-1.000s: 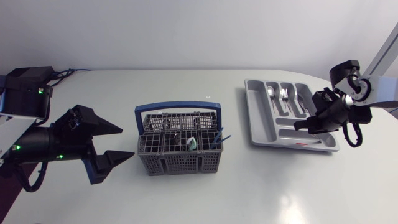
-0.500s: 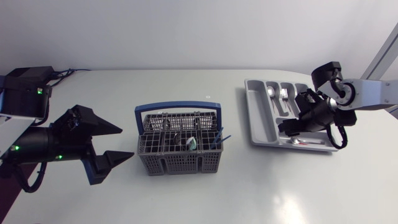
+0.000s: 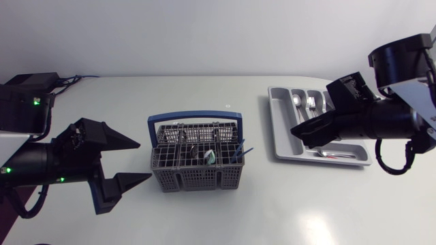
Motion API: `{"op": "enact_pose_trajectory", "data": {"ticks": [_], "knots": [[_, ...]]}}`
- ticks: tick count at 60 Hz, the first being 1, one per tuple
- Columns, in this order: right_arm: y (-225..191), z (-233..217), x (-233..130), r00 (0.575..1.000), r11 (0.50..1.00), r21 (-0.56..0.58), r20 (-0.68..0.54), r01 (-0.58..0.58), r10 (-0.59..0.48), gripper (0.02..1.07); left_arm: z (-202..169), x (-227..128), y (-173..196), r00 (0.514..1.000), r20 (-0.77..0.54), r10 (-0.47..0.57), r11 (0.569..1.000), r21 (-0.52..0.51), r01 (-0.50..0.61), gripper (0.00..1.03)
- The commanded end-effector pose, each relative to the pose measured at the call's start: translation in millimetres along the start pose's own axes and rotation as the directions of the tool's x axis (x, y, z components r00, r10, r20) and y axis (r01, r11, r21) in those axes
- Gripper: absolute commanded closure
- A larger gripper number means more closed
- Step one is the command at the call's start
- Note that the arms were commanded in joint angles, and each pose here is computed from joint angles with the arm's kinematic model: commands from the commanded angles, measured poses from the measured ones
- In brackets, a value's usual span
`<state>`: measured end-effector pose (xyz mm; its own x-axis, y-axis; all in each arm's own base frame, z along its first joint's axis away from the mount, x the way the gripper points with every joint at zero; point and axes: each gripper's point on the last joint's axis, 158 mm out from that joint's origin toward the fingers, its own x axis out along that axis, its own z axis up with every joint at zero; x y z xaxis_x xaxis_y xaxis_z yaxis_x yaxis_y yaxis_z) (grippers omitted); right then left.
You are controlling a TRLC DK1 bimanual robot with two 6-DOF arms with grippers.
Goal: Unload the cutlery basket into the drawer organizer.
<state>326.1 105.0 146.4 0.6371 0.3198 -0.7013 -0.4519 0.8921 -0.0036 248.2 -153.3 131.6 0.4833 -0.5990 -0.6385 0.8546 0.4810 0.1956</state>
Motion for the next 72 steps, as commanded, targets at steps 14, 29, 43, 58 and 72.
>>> {"op": "enact_pose_trajectory", "data": {"ticks": [14, 29, 43, 58, 72], "knots": [[54, -15, -7, 0.988, 0.982, -0.116, 0.029, -0.149, 0.153, 0.33, 38, -2, -8, 0.998, 0.067, -0.012, 0.998, 0.056, 0.009, 0.06], [99, -14, 2, 0.967, 0.944, -0.231, 0.032, -0.237, 0.251, 0.34, 29, 2, -13, 0.998, 0.055, -0.021, 0.999, 0.051, 0.018, 0.06], [121, -13, 17, 0.955, 0.924, -0.261, 0.024, -0.279, 0.295, 0.45, 24, 3, -14, 0.998, 0.052, -0.019, 0.999, 0.047, 0.017, 0.06], [127, -15, 28, 0.961, 0.922, -0.285, 0.011, -0.261, 0.276, 0.57, 22, 4, -14, 0.999, 0.052, -0.016, 0.999, 0.047, 0.013, 0.06], [127, -17, 38, 0.968, 0.926, -0.290, -0.002, -0.241, 0.251, 0.63, 23, 5, -13, 0.998, 0.055, -0.017, 0.999, 0.047, 0.014, 0.06]]}}
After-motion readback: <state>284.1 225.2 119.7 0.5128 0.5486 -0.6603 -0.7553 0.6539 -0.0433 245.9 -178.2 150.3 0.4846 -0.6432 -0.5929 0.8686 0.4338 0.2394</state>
